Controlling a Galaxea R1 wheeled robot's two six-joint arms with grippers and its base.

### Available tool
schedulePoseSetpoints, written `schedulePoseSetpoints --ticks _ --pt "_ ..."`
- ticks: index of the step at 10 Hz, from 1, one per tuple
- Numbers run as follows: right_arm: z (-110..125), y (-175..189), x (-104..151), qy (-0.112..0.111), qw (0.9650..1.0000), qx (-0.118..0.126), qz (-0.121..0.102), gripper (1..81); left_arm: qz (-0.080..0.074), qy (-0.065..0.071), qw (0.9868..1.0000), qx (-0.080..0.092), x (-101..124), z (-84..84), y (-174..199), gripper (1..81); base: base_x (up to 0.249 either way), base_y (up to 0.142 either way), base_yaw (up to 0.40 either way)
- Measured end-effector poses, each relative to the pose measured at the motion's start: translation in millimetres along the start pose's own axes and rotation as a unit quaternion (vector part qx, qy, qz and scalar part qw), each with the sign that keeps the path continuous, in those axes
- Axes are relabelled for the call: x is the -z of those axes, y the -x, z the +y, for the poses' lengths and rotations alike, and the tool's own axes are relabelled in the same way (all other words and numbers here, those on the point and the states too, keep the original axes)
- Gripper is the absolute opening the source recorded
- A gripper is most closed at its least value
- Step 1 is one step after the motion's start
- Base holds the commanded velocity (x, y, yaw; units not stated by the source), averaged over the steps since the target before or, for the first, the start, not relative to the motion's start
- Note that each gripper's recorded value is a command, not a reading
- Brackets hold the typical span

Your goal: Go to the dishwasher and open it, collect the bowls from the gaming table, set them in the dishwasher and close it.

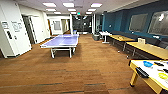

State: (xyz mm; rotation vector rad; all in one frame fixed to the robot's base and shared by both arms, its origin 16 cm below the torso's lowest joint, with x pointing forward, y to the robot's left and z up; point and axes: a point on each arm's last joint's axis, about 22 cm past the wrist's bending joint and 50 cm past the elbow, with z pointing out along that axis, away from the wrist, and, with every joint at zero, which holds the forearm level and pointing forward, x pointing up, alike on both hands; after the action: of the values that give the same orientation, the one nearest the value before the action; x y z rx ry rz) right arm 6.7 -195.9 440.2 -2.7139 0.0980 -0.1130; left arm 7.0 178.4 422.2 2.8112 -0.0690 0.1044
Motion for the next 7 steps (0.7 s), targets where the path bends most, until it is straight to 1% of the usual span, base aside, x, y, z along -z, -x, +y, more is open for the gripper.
schedulePoseSetpoints --ticks 3,4,5,6,7 --pt "-1 0 0 -0.001 1.0 0.0 0.0 81.1 0.0 0.0 1.0 0.0 0 0.3 0 81.1 0.241 0.0 0.0" --pt "-1 -1 -1 0.0 1.0 0.0 0.0 81.1 0.0 0.001 1.0 0.0 0 1.2 0 81.1 0.191 0.0 0.0" --pt "0 -6 -1 0.001 1.0 0.001 0.003 81.1 0.001 0.002 1.0 0.0 -1 2.5 -3 81.1 0.113 0.0 0.0" --pt "-1 -21 -1 0.0 0.9999 0.004 0.011 81.1 0.009 0.001 1.0 -0.003 -1 1.4 -16 81.1 0.076 0.0 0.0" --pt "-1 -21 -1 -0.001 0.9999 0.005 0.016 81.1 0.009 0.001 1.0 -0.002 -1 2.1 -11 81.1 0.0 0.0 0.0"
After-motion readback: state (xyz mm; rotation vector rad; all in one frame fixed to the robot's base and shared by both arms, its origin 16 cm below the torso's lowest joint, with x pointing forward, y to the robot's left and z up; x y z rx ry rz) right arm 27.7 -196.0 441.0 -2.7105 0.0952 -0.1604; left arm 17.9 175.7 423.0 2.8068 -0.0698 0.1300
